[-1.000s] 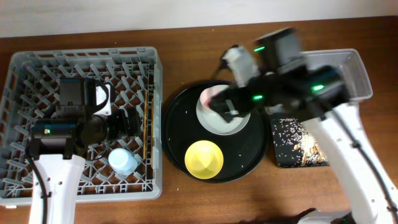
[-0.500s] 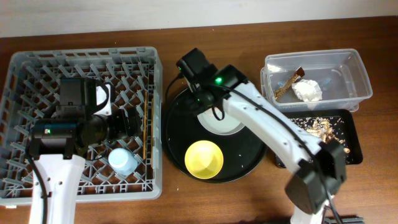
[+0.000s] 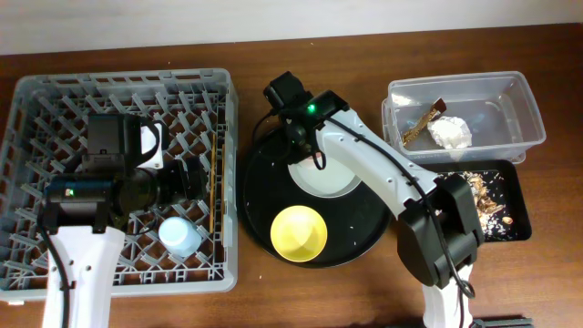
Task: Sort waste into correct bins and load items into the dishwasher rack
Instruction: 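Reach the right gripper to the pink cup on the white plate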
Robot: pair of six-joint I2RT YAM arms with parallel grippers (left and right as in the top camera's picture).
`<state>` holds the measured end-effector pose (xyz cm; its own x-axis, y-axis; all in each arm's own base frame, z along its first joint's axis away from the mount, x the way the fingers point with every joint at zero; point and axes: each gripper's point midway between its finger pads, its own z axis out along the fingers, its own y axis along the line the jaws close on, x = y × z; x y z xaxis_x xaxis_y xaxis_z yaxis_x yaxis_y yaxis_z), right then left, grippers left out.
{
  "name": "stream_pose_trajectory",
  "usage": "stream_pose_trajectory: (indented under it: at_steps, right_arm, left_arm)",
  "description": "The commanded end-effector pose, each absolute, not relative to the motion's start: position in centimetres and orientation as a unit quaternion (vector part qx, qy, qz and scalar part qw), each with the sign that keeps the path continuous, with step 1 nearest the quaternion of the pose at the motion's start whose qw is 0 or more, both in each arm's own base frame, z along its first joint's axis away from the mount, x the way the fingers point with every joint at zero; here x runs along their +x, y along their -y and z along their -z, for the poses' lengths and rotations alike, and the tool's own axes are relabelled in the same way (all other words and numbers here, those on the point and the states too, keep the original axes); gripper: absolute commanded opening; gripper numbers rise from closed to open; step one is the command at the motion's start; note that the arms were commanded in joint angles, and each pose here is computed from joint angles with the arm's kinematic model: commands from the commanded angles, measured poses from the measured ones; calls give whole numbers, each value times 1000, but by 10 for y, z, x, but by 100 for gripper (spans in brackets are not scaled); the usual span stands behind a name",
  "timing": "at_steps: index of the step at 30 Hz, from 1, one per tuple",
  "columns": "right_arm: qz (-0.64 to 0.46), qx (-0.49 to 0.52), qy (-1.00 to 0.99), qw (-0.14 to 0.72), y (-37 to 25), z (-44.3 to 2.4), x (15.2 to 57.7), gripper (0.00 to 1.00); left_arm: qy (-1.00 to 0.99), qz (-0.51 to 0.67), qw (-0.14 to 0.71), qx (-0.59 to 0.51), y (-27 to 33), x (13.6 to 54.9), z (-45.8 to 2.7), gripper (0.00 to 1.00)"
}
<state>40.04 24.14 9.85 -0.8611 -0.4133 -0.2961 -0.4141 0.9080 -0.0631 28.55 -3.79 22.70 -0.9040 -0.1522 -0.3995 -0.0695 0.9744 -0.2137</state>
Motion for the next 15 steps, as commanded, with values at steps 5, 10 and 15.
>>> stream_pose_trajectory:
  at_steps: [5,10,15]
  right_arm:
    - [-8,-218,-967,128,-244,-83,395,30]
    - [-5,-219,-968,120,-242,-77,392,23]
    - [-1,-219,-969,113,-240,-71,388,10]
  left_arm:
    - [-969,103,219,-56,39,287,-232,99]
    - [-969,103,219,-56,39,287,-232,99]
    - [-969,103,219,-56,39,287,-232,99]
